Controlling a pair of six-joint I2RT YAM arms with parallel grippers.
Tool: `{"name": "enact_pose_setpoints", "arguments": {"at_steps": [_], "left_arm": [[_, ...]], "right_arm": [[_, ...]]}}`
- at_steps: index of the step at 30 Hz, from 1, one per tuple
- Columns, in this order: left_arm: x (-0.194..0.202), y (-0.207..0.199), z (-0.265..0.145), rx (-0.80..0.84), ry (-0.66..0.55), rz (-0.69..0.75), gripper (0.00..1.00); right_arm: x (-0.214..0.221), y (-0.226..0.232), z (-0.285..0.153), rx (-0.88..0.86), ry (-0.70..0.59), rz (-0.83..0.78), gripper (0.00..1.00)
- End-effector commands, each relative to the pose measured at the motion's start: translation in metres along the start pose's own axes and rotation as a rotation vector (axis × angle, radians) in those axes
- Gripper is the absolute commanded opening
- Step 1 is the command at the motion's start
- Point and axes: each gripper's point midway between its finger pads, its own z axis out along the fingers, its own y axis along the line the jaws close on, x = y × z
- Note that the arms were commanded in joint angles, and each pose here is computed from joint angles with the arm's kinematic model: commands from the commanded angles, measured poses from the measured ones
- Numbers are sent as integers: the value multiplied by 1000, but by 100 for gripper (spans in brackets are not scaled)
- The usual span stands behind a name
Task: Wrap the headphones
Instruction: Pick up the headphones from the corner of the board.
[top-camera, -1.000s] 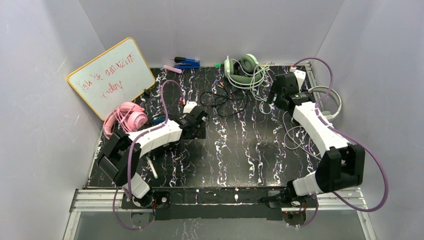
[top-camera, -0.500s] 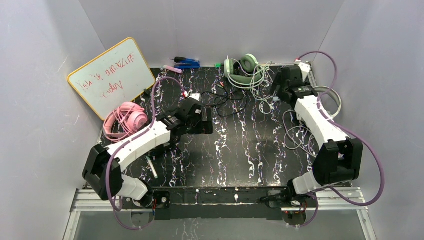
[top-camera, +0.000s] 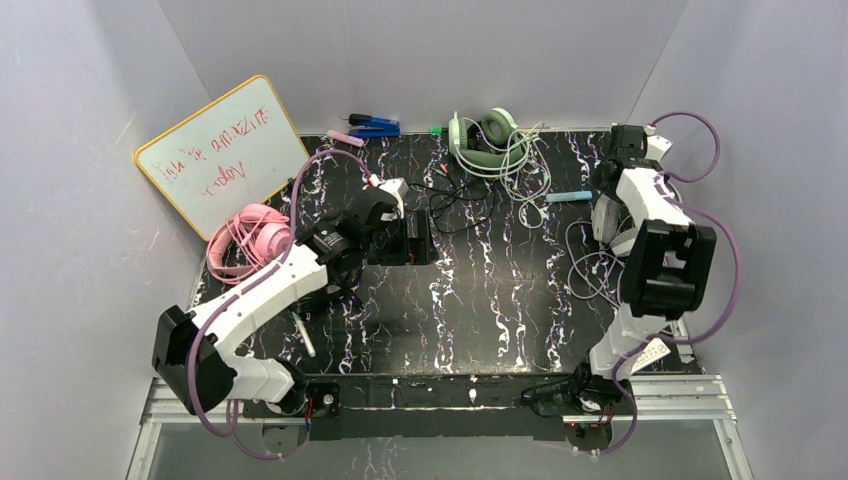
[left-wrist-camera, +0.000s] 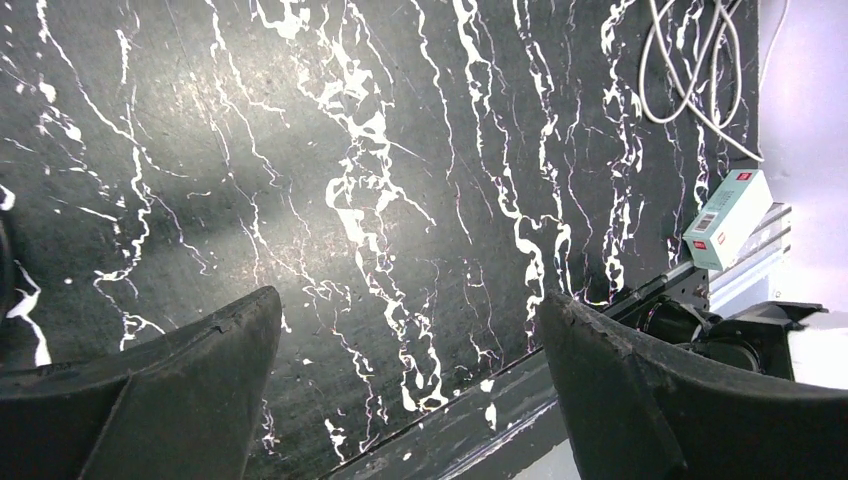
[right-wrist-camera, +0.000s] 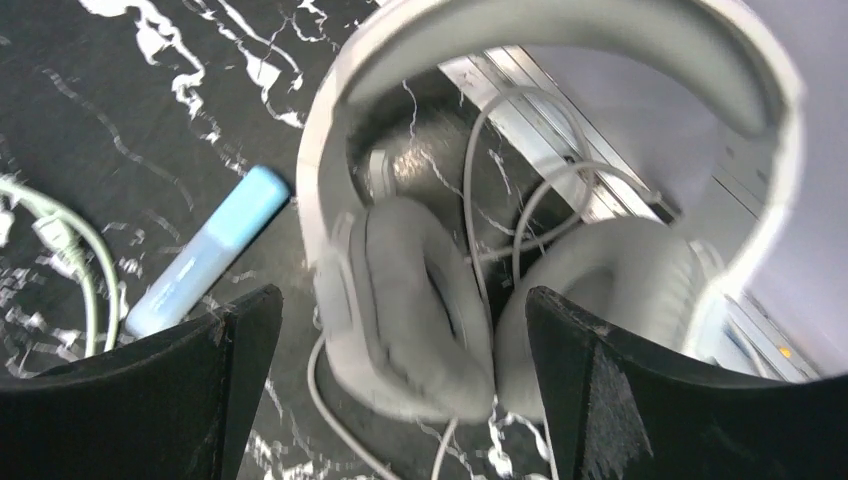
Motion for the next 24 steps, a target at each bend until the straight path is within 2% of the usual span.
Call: {"name": "enact_pose_setpoints", "arguments": {"at_steps": [1,5,7,10,14,16,19,21,24], "left_arm": [[-20,-11,-40,26,-79,54,98],[-33,-8,-60,14,-168,54,98],[-37,-6,-68,10,-197,62,98],[-38,-4,-75,5,-212,73,98],[-36,1,-79,-14,-211,77,98],[-35,3,-81,-23,-214,76,98],[-34,5,-85,-20,-227,66,98],[-35,5,-87,-18,-241,57,98],[-38,7,-92,-24,-275,23,98]], "right_arm": [[-14,30,27,-96,48,-13,99],[16,30,47,-44,181,-40,98],[22,28,48,-42,182,-29,92],[29,26,41,-63,186,-11,74],[24,19,16,-67,165,-7,44],[14,20,-8,-96,117,-27,37],[0,46,-60,-214,21,-118,32],[5,90,-116,-391,-41,-215,31],[41,148,-203,-717,-41,-348,32]]}}
